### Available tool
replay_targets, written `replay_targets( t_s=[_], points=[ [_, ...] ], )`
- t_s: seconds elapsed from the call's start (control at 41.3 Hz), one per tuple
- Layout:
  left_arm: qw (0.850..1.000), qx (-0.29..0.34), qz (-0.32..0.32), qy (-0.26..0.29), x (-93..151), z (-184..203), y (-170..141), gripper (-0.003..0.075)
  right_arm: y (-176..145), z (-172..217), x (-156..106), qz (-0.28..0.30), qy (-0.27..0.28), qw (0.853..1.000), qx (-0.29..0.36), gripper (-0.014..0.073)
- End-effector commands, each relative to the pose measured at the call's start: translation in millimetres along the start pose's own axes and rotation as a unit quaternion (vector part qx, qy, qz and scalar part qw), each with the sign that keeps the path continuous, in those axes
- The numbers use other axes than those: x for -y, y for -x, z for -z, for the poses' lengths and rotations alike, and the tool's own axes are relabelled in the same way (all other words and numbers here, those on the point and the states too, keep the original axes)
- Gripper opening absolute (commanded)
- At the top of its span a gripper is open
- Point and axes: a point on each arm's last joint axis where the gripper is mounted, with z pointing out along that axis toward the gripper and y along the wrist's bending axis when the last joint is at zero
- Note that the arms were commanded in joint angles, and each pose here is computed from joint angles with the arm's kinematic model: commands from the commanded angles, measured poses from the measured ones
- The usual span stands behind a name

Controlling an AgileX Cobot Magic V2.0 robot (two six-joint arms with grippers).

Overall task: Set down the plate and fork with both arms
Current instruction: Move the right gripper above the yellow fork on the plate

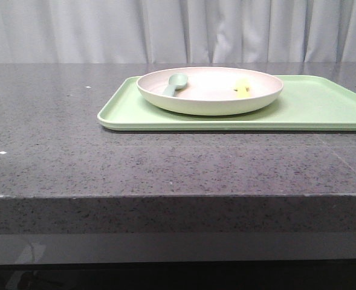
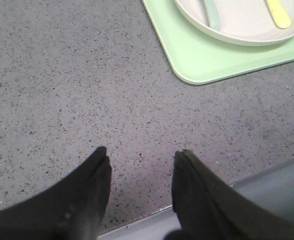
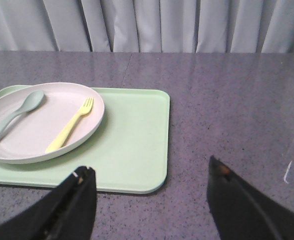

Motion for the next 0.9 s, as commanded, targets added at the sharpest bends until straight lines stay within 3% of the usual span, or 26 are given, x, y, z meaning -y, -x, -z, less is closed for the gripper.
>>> replay_targets(
  t_s=[0.0, 0.485, 0.872],
  points=[
    [0.997, 0.07, 0.007, -0.011, 2, 17, 5, 0.0303, 22, 2, -1, 0.013, 0.002, 0.997, 0.077, 0.05],
    [0.997, 0.077, 0.007, -0.012, 1, 27, -2, 0.0303, 22, 2, -1, 0.008, 0.004, 0.997, 0.078, 0.05],
    [0.997, 0.077, 0.007, -0.012, 1, 27, -2, 0.0303, 34, -16, -6, -0.015, 0.013, 0.998, -0.067, 0.05]
  ],
)
